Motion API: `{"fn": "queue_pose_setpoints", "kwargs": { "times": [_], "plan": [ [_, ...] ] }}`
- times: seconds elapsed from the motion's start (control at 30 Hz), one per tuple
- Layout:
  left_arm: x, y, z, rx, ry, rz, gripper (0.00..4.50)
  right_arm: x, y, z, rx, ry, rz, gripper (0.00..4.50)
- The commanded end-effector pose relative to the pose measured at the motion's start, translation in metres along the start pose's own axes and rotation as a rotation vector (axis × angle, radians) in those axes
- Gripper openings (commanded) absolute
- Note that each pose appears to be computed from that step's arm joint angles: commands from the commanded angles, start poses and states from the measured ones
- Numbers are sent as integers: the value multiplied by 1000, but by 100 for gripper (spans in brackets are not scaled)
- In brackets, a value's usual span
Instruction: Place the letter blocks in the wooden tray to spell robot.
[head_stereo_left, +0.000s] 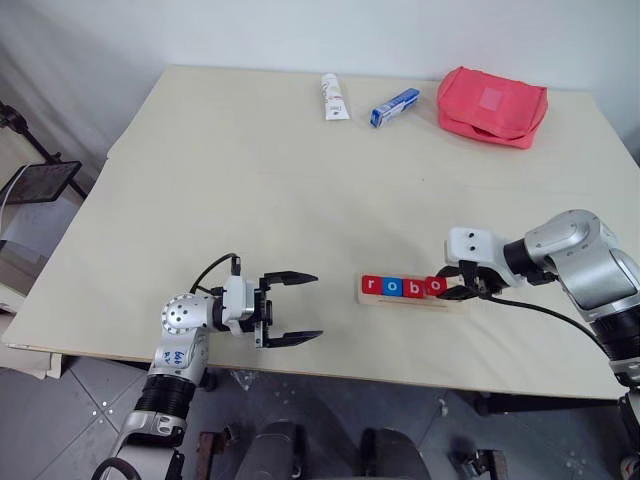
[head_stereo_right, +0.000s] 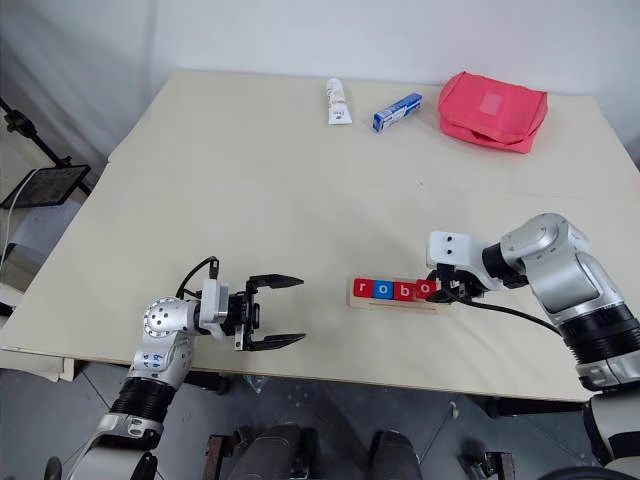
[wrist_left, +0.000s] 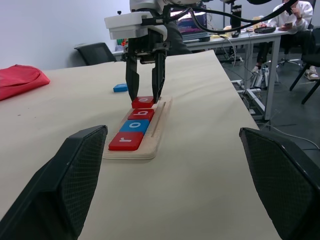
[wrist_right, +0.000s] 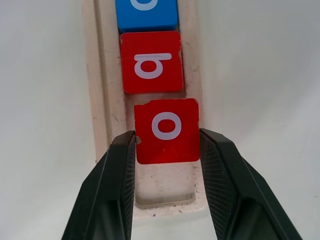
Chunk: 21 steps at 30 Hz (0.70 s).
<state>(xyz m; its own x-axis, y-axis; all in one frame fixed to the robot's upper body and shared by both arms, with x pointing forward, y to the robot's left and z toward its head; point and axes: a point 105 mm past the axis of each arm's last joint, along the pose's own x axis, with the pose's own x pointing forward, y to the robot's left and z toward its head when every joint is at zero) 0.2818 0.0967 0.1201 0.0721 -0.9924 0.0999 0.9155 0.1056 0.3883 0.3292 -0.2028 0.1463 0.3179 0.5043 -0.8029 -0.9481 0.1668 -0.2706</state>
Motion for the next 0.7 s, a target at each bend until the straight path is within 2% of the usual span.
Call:
{"fn": "queue_pose_setpoints", "kwargs": {
  "times": [0.03,0.2,0.43,0.7],
  "plan": [
    [2,1,5,22,-10,-2,450,-9,0,12,-33,-32,-9,285],
    [2,2,4,20,-10,-2,450,-9,1,12,-28,-34,-8,447],
    [2,3,3,19,-11,1,450,-20,-1,13,3,-65,-57,447],
    [3,4,2,14,-12,4,450,-56,-15,-11,221,-205,-372,447]
  ]
}}
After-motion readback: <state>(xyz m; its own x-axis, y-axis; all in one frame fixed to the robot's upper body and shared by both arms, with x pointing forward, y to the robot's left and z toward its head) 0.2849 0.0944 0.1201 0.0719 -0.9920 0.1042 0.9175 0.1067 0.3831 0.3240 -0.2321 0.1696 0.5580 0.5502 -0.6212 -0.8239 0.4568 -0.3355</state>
